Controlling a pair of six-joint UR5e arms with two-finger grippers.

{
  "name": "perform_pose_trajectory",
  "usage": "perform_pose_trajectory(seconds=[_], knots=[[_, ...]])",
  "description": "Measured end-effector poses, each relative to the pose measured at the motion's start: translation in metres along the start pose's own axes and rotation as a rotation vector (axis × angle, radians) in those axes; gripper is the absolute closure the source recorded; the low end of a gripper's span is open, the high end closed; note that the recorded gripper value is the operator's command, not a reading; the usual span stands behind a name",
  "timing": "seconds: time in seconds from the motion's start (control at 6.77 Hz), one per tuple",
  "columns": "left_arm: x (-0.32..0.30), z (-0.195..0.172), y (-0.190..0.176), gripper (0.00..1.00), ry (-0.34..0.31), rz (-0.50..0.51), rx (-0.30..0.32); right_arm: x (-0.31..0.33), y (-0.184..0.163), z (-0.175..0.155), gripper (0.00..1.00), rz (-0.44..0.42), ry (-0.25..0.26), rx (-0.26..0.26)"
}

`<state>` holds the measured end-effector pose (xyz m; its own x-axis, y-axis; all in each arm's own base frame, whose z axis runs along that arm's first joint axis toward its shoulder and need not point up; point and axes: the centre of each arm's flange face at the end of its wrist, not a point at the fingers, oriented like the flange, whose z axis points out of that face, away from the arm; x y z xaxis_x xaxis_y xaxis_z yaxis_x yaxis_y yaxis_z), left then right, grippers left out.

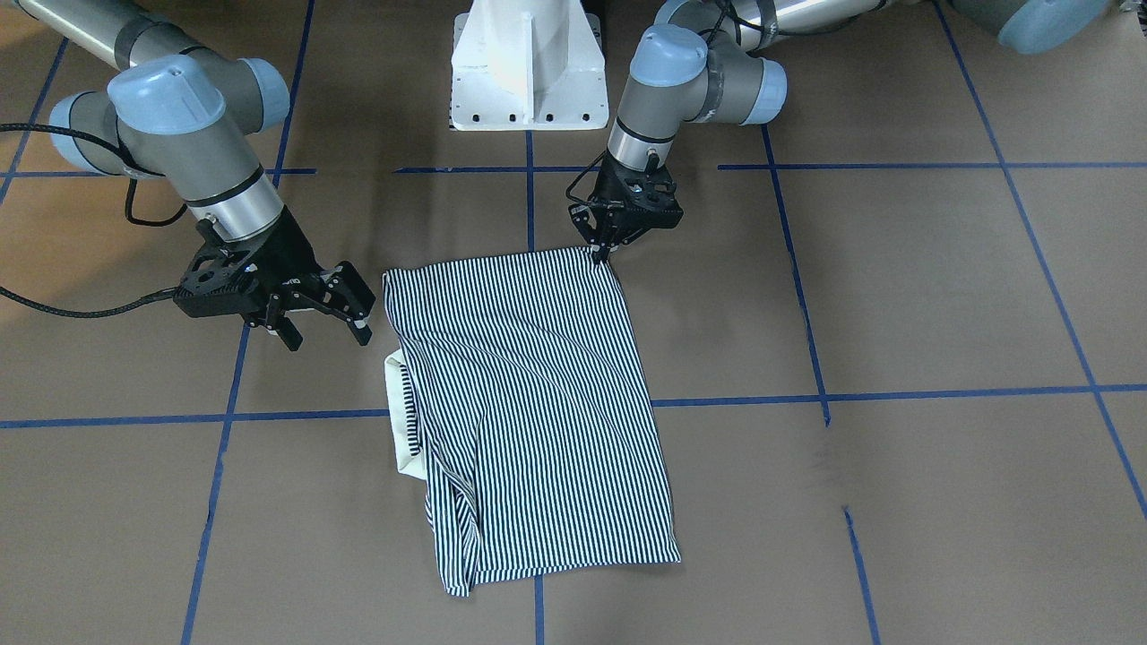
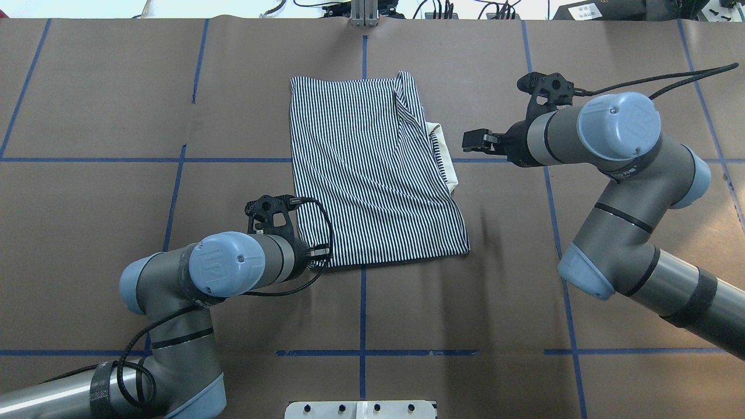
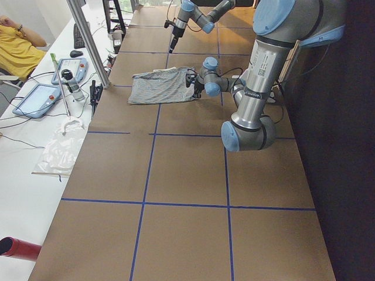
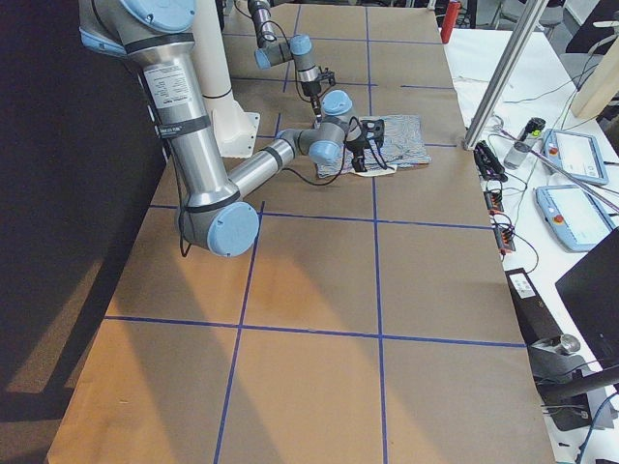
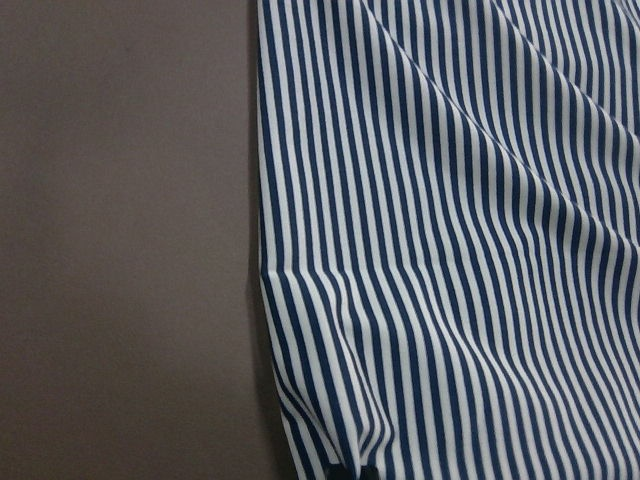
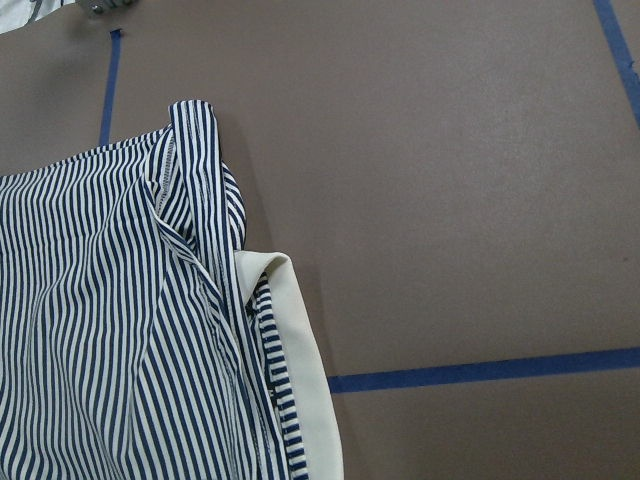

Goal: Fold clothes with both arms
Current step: 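Position the left gripper at the shirt's near edge while the right gripper hovers, then lower the right gripper to the shirt's near corner and grasp it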

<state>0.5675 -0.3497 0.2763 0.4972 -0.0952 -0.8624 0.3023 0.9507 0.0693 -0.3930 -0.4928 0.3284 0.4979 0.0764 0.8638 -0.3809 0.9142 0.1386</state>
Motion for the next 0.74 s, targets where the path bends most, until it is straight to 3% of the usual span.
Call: perform_pose_trajectory(seconds=[0.3,0.74], knots=[[-0.002,-0.005,-0.005,1.0,0.004,0.002,0.011,-0.009,0.018,0.007,0.15,0.02,0.001,0.004],[-0.009,-0.01,-0.009,1.0,0.004,0.003,0.017,-0.053,0.098,0.009,0.43,0.246,-0.035,0.003]])
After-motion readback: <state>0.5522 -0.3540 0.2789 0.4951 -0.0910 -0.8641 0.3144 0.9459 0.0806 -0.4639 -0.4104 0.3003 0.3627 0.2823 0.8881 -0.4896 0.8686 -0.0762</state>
